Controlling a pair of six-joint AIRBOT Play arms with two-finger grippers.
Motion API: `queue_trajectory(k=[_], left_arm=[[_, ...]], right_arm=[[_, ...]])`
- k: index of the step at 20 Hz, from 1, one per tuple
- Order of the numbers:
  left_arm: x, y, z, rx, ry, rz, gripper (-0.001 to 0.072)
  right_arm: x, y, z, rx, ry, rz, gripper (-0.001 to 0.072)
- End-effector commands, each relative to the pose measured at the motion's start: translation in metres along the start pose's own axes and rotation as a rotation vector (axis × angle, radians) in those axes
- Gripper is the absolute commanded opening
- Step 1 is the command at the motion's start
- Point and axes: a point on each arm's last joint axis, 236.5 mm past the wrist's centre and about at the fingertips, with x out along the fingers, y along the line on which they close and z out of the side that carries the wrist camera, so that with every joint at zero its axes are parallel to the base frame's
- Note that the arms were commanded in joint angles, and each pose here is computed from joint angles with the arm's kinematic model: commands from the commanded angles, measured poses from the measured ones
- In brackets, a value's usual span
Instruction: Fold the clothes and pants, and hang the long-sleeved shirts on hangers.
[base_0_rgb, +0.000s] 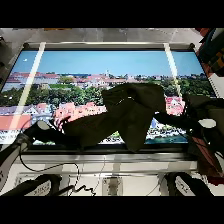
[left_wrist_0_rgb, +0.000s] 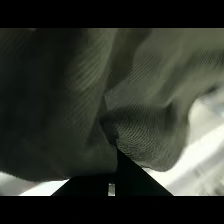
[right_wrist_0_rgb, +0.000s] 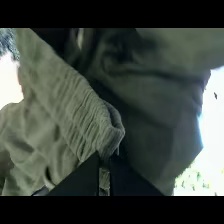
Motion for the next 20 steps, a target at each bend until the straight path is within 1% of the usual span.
queue_trajectory(k=[1, 4, 6, 9, 11, 13, 14, 17, 18, 20], left_arm=[[-0.059, 0.003, 0.074, 0.015, -0.209, 0.021, 0.0021], [-0.182, 0.041, 0.153, -0.106, -0.550, 0.125, 0.0019], [-0.281, 0.063, 0.181, -0.146, -0.785, 0.193, 0.0017], [-0.392, 0.087, 0.179, -0.161, -1.001, 0.316, 0.0017], [-0.428, 0.110, 0.162, -0.188, -1.055, 0.402, 0.0019], [-0.432, 0.138, 0.140, -0.192, -1.008, 0.479, 0.0019], [-0.426, 0.150, 0.128, -0.179, -0.951, 0.514, 0.0020], [-0.387, 0.183, 0.097, -0.149, -0.737, 0.579, 0.0020], [-0.367, 0.195, 0.081, -0.143, -0.638, 0.595, 0.0019], [-0.330, 0.221, 0.048, -0.176, -0.465, 0.634, 0.0020]], right_arm=[[-0.018, 0.008, 0.061, -0.059, -0.152, -0.052, 0.0026], [-0.058, 0.012, 0.144, -0.083, -0.383, -0.177, 0.0025], [-0.093, 0.031, 0.190, -0.168, -0.507, -0.228, 0.0025], [-0.142, 0.057, 0.235, -0.300, -0.633, -0.316, 0.0025], [-0.163, 0.057, 0.243, -0.364, -0.622, -0.404, 0.0025], [-0.173, 0.034, 0.228, -0.362, -0.517, -0.504, 0.0025], [-0.174, 0.014, 0.210, -0.345, -0.420, -0.554, 0.0025], [-0.174, -0.048, 0.118, -0.225, -0.016, -0.686, 0.0024], [-0.177, -0.066, 0.088, -0.190, 0.083, -0.733, 0.0024], [-0.174, -0.085, 0.038, -0.122, 0.159, -0.767, 0.0023]])
